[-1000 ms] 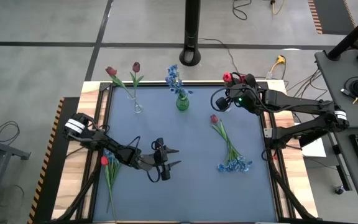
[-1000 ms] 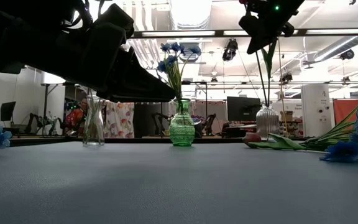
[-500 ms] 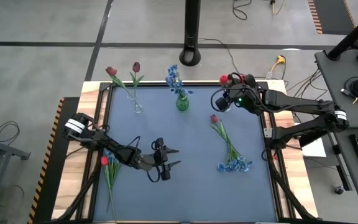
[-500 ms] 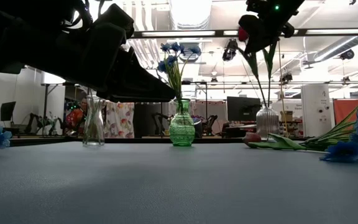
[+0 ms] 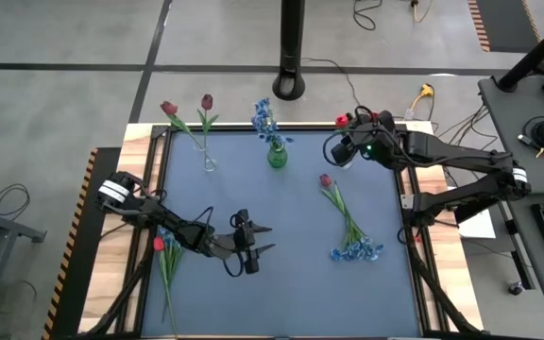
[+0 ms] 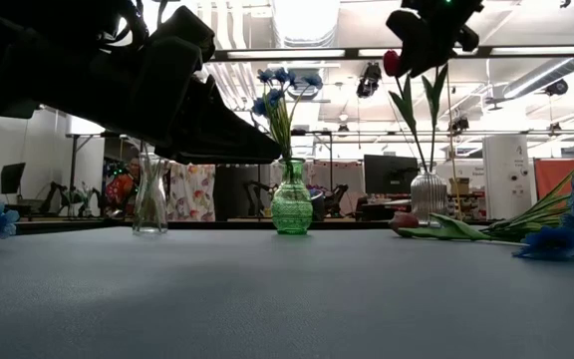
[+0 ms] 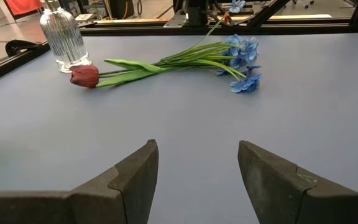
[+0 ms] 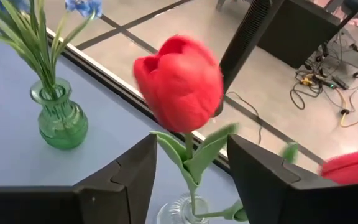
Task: Sort flowers into vase by color
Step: Put the right blue flower into the green vase
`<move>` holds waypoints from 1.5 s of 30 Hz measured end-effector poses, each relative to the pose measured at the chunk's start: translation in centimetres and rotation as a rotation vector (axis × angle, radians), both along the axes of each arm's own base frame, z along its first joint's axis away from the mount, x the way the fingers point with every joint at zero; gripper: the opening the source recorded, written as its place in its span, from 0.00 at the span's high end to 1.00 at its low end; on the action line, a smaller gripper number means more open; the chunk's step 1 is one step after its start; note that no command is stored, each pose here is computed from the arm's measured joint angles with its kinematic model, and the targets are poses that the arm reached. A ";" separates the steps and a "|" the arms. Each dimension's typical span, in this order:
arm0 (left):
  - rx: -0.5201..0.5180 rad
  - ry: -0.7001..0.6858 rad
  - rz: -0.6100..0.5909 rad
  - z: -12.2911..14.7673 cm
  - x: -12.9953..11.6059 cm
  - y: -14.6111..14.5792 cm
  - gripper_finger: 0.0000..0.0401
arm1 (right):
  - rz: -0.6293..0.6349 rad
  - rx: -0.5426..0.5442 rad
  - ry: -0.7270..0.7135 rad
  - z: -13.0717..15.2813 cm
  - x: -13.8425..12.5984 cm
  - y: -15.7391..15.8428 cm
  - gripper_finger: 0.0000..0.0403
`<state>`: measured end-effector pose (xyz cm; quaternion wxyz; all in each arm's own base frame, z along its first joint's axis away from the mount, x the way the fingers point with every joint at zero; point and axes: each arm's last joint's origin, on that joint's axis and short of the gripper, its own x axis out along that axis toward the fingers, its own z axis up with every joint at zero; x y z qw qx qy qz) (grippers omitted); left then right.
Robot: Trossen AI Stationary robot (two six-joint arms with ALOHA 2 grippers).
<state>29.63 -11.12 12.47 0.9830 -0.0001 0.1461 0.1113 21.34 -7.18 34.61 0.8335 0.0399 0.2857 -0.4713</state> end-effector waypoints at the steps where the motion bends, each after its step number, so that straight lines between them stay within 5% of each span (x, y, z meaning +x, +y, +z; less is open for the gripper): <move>1: 0.000 0.000 0.000 0.0 0.0 0.0 0.49 | 0.003 0.003 -0.002 0.2 0.0 0.1 0.52; 22: 0.048 0.076 -0.065 2.2 1.8 -3.0 0.49 | 0.115 0.008 -0.097 5.9 -0.9 3.0 0.51; 30: 0.117 0.305 -0.114 5.1 1.3 -5.6 0.49 | 0.285 0.086 -0.173 7.7 -0.9 5.1 0.51; 36: 0.101 0.590 -0.022 7.3 -0.2 -6.1 0.49 | 0.456 0.241 -0.219 7.7 -0.8 7.3 0.51; 45: 0.084 0.822 0.057 8.5 -3.1 -7.1 0.49 | 0.550 0.428 -0.079 5.3 0.5 11.1 0.51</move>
